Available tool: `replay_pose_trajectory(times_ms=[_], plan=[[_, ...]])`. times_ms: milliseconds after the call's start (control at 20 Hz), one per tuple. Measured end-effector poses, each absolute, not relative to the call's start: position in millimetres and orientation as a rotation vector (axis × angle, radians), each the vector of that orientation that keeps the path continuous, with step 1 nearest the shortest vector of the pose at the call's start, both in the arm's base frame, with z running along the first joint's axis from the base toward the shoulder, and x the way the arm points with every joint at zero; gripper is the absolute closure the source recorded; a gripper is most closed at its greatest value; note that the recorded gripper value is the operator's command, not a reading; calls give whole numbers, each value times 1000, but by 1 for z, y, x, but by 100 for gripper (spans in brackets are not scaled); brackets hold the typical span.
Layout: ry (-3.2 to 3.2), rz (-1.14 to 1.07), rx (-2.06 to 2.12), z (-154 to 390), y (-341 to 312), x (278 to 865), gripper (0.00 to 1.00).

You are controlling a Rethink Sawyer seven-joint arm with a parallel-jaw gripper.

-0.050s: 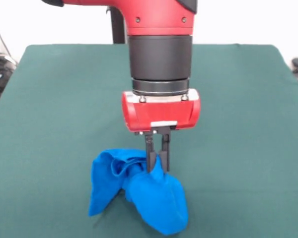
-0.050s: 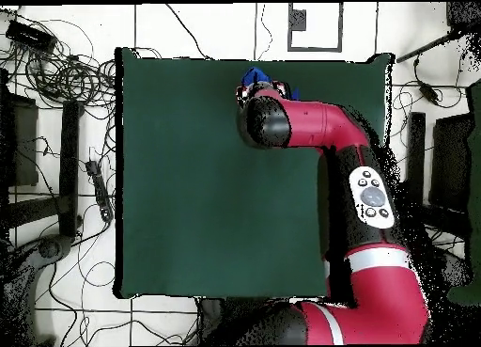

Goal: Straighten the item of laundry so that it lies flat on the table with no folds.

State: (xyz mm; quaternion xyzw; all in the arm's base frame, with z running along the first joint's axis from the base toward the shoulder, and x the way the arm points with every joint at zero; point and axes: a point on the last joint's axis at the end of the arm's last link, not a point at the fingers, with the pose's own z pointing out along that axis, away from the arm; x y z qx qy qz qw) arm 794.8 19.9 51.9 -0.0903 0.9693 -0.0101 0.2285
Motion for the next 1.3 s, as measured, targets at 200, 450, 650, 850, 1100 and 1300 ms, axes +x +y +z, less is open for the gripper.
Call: replay_pose_trajectory(times_ms=[200, 450, 650, 850, 1100, 1300], plan=[[2669, -14, -272, 47, 33, 783, 100], [2691, -8, -327, 48, 57, 760, 100], [2716, -15, -379, 54, 80, 738, 100], [2728, -17, -413, 62, 96, 722, 100], [2728, -22, -421, 68, 103, 714, 100], [2729, -32, -394, 67, 96, 712, 100]])
